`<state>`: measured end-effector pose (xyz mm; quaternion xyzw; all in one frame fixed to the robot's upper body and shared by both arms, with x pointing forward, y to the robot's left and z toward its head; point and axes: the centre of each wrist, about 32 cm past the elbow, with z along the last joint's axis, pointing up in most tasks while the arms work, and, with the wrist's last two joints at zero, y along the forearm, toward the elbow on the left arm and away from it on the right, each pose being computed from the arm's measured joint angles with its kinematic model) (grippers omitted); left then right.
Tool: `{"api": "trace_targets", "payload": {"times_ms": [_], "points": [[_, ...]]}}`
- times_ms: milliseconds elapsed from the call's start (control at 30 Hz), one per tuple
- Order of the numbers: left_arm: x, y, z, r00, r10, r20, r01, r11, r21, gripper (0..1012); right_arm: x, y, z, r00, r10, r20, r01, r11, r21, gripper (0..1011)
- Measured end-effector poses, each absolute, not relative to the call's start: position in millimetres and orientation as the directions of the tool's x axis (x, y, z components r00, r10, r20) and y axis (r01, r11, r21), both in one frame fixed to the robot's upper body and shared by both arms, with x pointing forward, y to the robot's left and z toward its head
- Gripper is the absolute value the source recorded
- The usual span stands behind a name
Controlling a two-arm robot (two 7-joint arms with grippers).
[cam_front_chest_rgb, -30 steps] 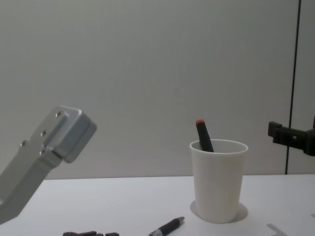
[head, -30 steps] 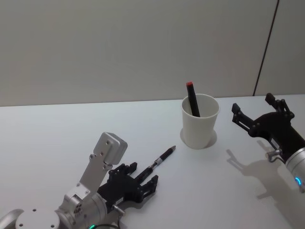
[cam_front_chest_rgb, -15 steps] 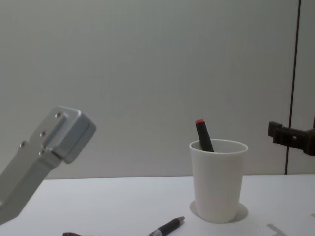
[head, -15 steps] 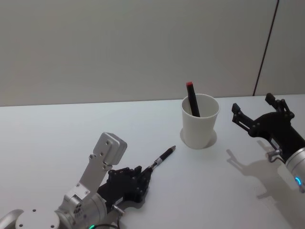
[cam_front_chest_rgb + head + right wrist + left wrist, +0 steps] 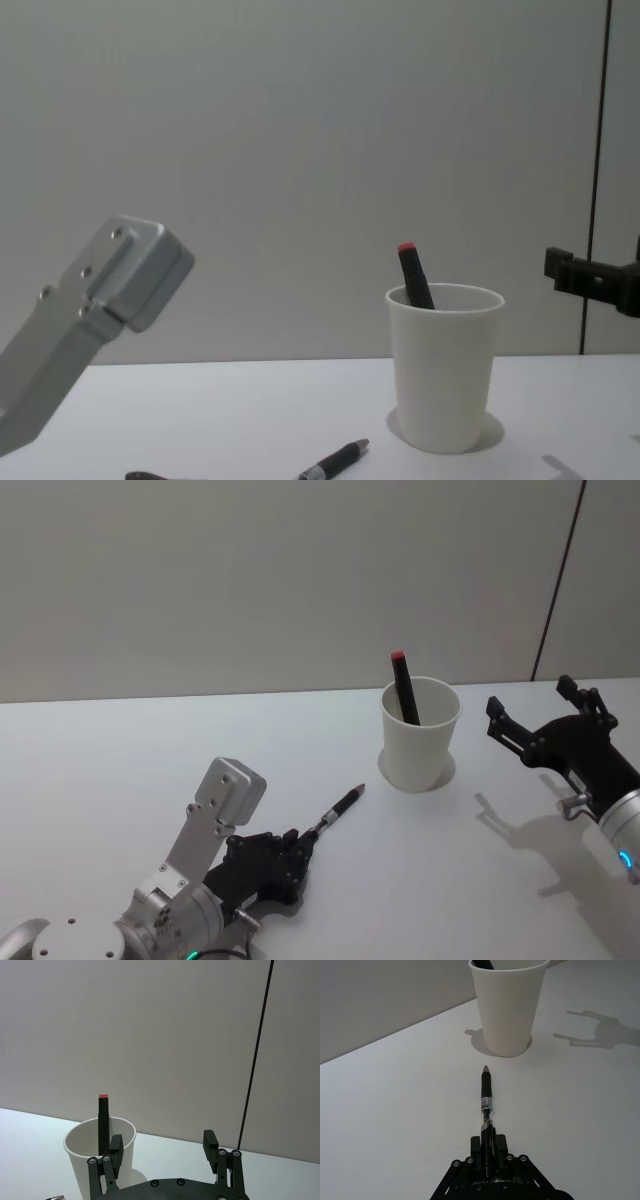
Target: Place the pen into the pen holder.
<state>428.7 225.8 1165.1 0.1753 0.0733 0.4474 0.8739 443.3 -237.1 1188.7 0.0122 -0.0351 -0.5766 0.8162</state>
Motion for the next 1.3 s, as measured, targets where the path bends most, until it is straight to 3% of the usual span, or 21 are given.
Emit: {"api": "trace_targets", "payload": {"times_ms": [700, 1300], "points": [[429, 229, 1173, 0.586, 0.808, 0.062, -0.774, 0.535, 0.338, 173, 443, -237, 1189, 0.333, -0.942, 0.043, 0.94, 0.335, 0.06, 1001], [434, 245, 1211, 0.549, 0.829, 0.109, -0.836, 0.543, 0.077, 173, 443, -237, 1189, 0.333, -0.942, 0.043, 0.94, 0.335, 0.06, 1001]]}}
